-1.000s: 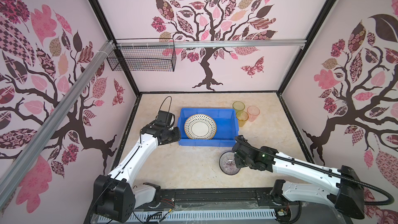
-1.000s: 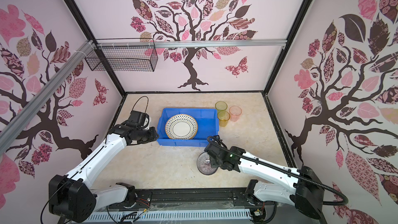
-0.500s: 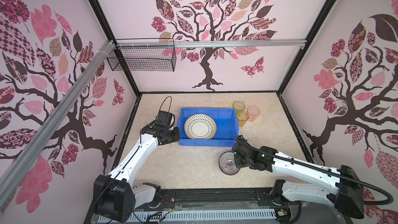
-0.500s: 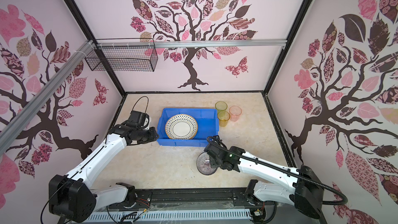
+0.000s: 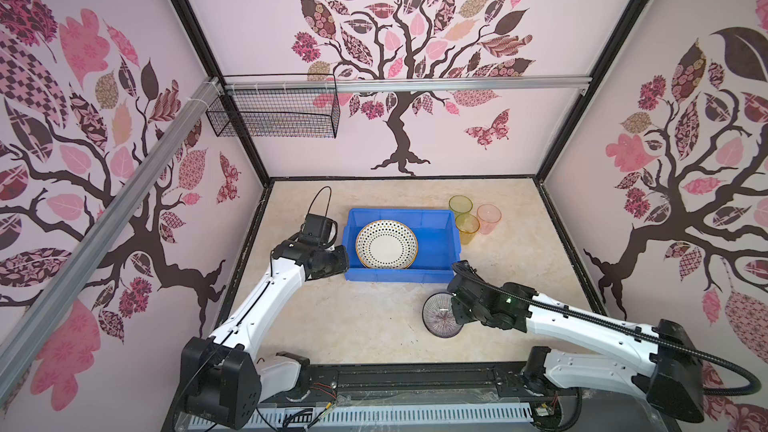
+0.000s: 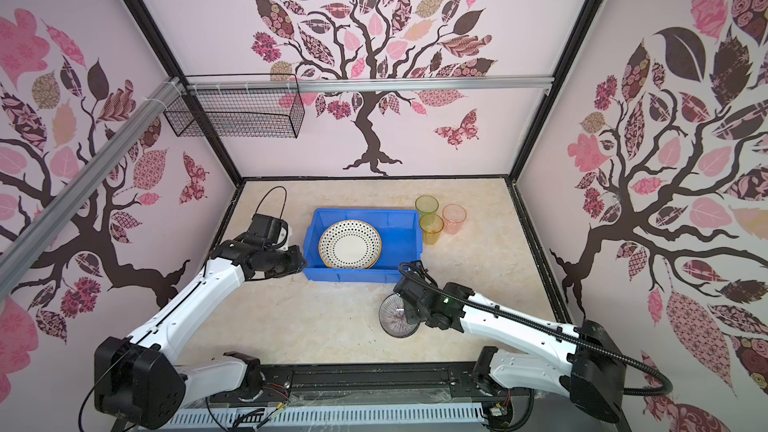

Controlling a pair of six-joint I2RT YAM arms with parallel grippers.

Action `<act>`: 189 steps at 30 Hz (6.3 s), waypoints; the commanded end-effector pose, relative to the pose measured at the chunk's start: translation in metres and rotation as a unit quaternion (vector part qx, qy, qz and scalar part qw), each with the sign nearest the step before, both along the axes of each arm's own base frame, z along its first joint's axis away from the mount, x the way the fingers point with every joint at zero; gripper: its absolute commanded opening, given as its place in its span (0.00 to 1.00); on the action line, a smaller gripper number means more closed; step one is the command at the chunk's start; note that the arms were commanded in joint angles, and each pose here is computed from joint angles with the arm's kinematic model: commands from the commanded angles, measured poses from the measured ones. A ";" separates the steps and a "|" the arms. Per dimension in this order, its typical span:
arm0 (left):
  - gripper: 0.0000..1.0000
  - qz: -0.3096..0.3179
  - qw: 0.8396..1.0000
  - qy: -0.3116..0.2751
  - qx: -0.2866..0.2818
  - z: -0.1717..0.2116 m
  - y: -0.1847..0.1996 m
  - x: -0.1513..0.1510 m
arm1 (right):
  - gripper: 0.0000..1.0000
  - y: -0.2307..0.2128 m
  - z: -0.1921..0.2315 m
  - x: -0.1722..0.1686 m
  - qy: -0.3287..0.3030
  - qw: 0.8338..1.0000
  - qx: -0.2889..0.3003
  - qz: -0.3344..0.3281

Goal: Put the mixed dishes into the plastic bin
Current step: 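Pinch the purple-striped glass bowl rim with the right gripper, then move the left gripper toward the glass bowl held by the right gripper, then close the left gripper on the glass bowl rim beside the right gripper, then lift the glass bowl with the left gripper while the right gripper opens and releases it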

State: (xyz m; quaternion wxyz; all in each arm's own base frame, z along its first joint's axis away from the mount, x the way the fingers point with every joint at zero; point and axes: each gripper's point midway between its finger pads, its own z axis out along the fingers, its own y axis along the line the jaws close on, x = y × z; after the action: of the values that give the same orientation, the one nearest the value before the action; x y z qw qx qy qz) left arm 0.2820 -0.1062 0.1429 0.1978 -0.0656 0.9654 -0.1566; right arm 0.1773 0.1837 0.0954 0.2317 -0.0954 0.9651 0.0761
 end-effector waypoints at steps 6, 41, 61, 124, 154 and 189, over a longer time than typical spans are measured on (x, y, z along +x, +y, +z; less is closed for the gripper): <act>0.29 -0.003 1.000 0.010 0.002 -0.009 0.001 -0.006 | 0.29 0.004 0.017 0.000 -0.015 1.000 0.014 0.007; 0.29 -0.005 1.000 0.017 -0.002 -0.014 -0.001 -0.007 | 0.24 0.004 0.025 0.000 -0.033 0.999 0.011 0.007; 0.29 -0.005 1.000 0.014 -0.006 -0.011 -0.002 -0.007 | 0.21 0.004 0.007 -0.004 -0.013 1.000 -0.006 0.013; 0.34 -0.241 0.968 0.042 -0.056 0.002 -0.197 -0.103 | 0.16 0.013 0.002 -0.010 -0.016 0.998 0.048 0.022; 0.31 -0.289 0.955 0.065 0.033 -0.033 -0.238 -0.111 | 0.16 0.013 0.006 -0.012 -0.024 0.997 0.072 0.021; 0.04 -0.293 0.952 0.063 0.055 -0.035 -0.243 -0.105 | 0.25 0.014 0.010 -0.010 -0.031 0.996 0.079 0.021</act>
State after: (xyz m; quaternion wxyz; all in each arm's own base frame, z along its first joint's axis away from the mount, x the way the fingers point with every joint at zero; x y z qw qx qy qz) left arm 0.1734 -0.3324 0.0957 0.0719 0.2089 0.9669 -0.1274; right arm 0.1668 0.1909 0.0965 0.2572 -0.0997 0.9518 0.1341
